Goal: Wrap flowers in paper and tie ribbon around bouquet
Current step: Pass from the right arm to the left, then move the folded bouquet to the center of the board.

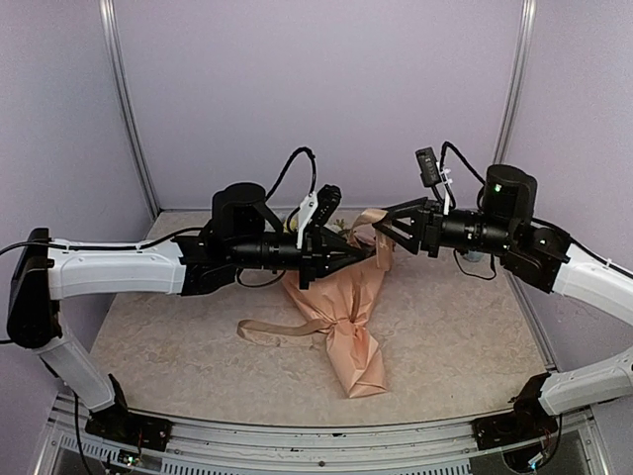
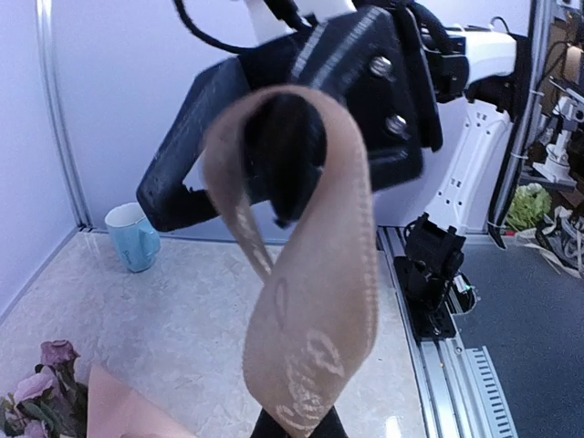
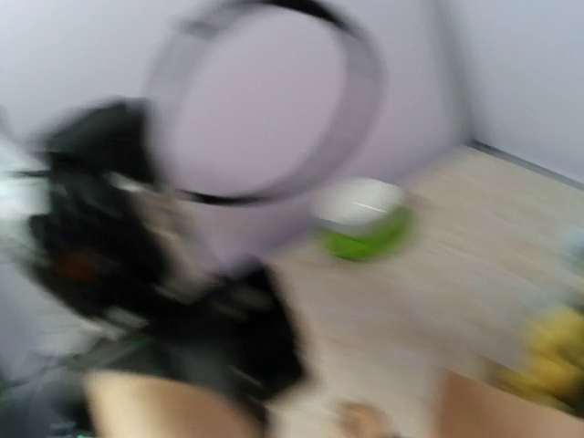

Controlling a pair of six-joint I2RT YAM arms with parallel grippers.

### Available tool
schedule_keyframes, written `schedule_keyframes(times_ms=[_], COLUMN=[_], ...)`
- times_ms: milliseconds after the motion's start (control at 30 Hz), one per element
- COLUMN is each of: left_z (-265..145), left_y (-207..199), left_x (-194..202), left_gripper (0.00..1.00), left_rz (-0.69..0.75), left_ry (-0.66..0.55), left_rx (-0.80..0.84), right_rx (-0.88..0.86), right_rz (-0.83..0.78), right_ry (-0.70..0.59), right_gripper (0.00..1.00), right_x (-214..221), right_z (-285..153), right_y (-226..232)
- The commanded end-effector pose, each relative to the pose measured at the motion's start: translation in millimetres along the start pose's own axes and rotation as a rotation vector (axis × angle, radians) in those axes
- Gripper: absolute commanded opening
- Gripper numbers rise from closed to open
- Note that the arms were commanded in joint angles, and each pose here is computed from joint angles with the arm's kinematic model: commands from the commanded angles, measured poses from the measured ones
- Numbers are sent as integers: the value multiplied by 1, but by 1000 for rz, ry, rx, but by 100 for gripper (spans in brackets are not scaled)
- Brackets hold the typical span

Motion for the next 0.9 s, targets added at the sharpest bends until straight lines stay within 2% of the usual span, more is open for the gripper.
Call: schedule_keyframes(times_ms=[0,67,167,267,333,400,600,867], left_z=[-18,-21,-19,-16,-16,-18,-13,-19], left_y=[32,40,41,41,45,47,34,19], left_x=[-15,-10,-3,1,-1,-8,-25,-59], left_gripper=[0,0,0,0,0,0,0,0], left_rz=[-60,-82,-103,-122,-143,-148,-122,-95], left_ry=[-93,-85,-76,-80,-92,-119,-151,-254], left_rx=[-152,-174,-157,-144,-156,-156,-101,-49], right_rx=[350,233,36,-48,-25,5,137,182], right_rz=[16,2,10,30,39,53,91,90], right_ry=[165,169,138,216,291,328,437,671], right_gripper=[51,46,44,42,36,34,37,34], right_x=[39,59,97,135,163,186,240,323], right_z=[-17,-16,-10,9,22,27,38,52], right_y=[-39,-22,3,7,-5,-17,-50,-53])
Point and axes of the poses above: each gripper's point midway between its finger pads, its own z axis out along the fingers, its own y axis along the line the jaws close on, x = y × z, the point moved 5 cm from there along -z, back along the fingers
